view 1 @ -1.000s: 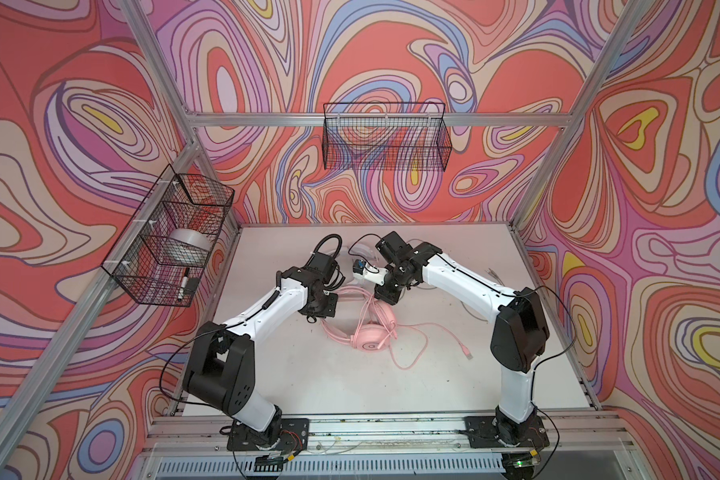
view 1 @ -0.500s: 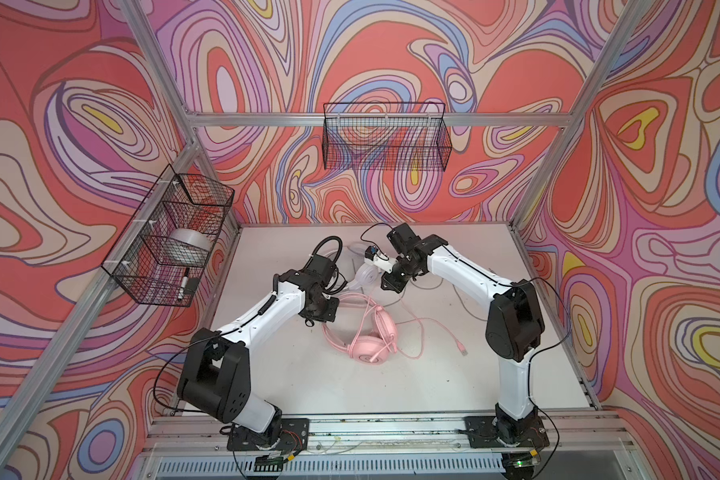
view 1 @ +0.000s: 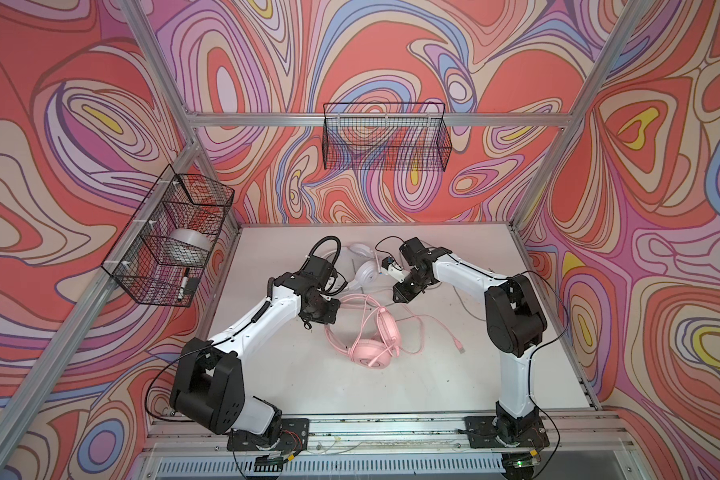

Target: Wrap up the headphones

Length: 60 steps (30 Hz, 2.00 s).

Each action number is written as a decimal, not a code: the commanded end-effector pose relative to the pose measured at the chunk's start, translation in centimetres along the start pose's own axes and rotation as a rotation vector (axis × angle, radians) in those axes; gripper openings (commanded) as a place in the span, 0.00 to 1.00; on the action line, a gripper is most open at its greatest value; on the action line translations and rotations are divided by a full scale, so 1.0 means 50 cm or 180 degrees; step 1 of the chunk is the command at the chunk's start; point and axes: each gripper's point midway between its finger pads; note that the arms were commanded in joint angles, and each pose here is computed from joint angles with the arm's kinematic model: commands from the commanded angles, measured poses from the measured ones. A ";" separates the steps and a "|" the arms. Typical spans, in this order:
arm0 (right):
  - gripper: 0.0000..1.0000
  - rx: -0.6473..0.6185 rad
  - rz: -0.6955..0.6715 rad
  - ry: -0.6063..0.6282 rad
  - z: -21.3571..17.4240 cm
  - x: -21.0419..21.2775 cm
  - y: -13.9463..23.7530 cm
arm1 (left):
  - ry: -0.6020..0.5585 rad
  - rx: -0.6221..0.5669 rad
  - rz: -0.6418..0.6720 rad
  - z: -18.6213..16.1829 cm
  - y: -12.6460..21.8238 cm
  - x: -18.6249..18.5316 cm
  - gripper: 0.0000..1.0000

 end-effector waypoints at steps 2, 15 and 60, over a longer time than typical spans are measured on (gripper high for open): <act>0.23 -0.0124 0.0046 -0.0206 0.005 -0.001 -0.007 | 0.0005 -0.0220 -0.0259 0.021 0.029 -0.027 0.00; 0.27 -0.0037 0.0065 -0.0569 -0.049 -0.024 -0.025 | 0.0241 -0.0577 -0.0495 0.051 0.073 -0.022 0.00; 0.56 0.0358 -0.1074 -0.1884 -0.308 -0.134 0.147 | 0.0515 -0.0642 -0.0562 0.059 0.044 -0.006 0.00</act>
Point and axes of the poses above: each gripper's point midway between its finger pads, its own y axis back along the fingers, its own x axis along the line the jaws close on, z = x × y, and after that the axes turned 7 degrees about -y, right-handed
